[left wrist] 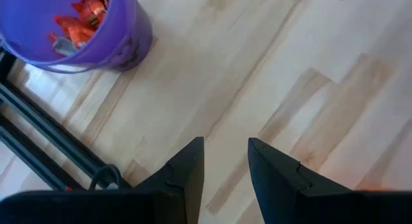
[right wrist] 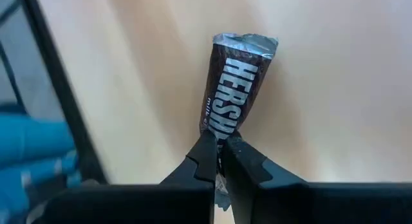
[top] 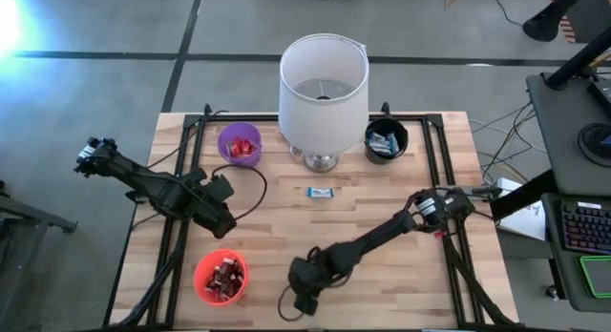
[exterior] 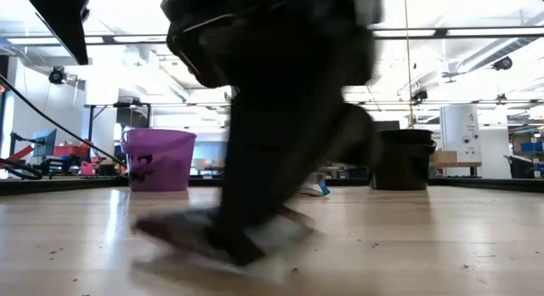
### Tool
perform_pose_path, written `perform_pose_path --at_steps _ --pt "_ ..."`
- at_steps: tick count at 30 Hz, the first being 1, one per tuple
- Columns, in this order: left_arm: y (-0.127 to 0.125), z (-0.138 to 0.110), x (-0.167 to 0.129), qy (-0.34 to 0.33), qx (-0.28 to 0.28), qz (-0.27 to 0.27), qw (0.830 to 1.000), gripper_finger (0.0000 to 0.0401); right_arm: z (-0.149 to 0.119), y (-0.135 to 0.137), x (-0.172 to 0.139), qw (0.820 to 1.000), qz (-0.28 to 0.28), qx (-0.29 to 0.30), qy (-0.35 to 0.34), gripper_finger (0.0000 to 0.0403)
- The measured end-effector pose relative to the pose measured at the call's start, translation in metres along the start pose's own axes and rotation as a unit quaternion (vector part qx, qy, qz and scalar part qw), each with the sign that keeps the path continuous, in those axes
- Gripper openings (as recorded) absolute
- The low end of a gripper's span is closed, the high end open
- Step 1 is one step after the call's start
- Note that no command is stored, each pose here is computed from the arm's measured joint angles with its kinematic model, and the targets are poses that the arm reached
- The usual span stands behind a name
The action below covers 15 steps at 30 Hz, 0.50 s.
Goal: Sort candy
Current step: Put the black chocolate into the orange bucket
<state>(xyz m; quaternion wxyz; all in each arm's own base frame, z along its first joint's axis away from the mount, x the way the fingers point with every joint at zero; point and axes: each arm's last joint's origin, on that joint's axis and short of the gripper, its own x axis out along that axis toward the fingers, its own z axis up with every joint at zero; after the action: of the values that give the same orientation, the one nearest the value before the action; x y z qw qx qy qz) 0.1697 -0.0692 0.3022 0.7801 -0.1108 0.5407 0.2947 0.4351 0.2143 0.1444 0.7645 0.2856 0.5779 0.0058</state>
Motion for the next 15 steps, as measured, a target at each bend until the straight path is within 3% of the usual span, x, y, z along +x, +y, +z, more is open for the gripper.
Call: perform_pose_path --at_steps 9,15 --pt "-0.001 0.013 -0.025 -0.015 -0.022 -0.058 0.998 0.0129 0.027 -0.008 -0.035 0.998 0.002 -0.001 -0.060 0.0008" --pt "-0.016 0.022 -0.033 -0.020 -0.002 -0.170 0.985 0.0128 0.041 -0.007 -0.069 0.994 0.008 -0.018 -0.111 0.0008"
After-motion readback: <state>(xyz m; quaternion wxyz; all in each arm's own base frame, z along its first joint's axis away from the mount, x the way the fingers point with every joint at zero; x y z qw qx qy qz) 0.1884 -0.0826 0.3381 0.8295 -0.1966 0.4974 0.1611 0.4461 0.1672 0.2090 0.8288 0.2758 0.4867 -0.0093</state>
